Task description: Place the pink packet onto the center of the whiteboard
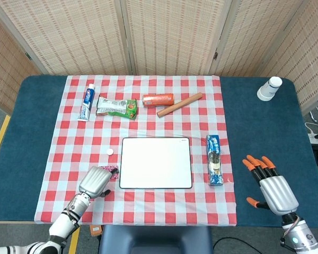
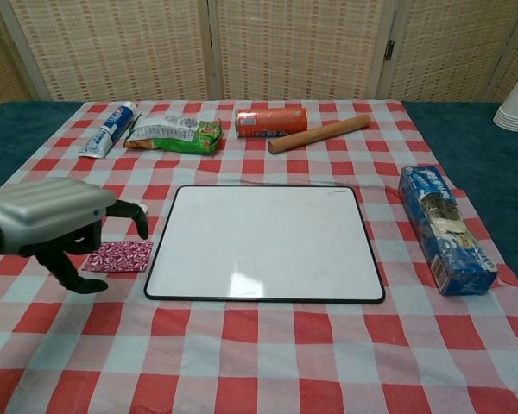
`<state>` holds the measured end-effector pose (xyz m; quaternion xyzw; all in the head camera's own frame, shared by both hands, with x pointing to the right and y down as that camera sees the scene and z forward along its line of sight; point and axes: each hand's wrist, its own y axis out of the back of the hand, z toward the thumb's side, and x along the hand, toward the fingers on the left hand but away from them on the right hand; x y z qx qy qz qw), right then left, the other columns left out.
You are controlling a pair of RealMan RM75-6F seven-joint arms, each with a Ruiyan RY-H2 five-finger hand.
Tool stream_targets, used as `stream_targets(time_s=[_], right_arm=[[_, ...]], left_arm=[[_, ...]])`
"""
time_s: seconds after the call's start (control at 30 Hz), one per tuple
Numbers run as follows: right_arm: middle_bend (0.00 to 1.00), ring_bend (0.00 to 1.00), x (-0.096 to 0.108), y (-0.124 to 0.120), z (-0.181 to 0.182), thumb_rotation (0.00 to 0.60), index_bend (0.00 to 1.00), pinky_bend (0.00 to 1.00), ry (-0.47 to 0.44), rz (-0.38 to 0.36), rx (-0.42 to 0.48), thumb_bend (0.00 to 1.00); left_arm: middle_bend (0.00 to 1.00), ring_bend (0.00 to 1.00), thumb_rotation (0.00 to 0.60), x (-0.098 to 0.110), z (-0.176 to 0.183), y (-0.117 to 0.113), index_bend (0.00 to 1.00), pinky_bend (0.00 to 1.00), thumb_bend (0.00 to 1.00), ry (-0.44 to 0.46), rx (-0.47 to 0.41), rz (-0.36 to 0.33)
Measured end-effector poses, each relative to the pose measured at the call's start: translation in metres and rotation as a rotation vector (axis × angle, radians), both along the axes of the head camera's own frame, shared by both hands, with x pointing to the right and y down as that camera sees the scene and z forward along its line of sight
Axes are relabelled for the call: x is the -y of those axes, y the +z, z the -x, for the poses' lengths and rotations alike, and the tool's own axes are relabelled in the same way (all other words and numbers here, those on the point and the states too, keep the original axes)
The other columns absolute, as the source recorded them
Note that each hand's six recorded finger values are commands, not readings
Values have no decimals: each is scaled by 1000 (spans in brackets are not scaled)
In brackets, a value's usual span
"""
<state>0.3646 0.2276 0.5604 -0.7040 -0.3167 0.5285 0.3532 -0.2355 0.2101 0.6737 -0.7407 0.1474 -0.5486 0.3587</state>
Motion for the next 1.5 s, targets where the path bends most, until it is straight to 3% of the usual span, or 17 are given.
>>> stream_targets(time_s=[0.5, 1.0, 1.5], right_arm=[[4, 0, 3, 2, -3, 600, 0, 12, 9, 7, 0, 46], [4, 0, 4, 5, -2, 600, 0, 12, 10, 22, -4, 45], [4, 0, 6, 5, -5, 600, 0, 12, 18, 23, 2, 46]], left_arm=[[1000, 1000, 600, 23, 11, 22, 255, 1000, 238, -181, 49, 98], [1000, 1000, 600, 30, 27, 26, 251, 1000, 234, -351, 121, 105], [1000, 1000, 600, 23, 7, 30, 260, 1000, 239, -359, 115, 94]])
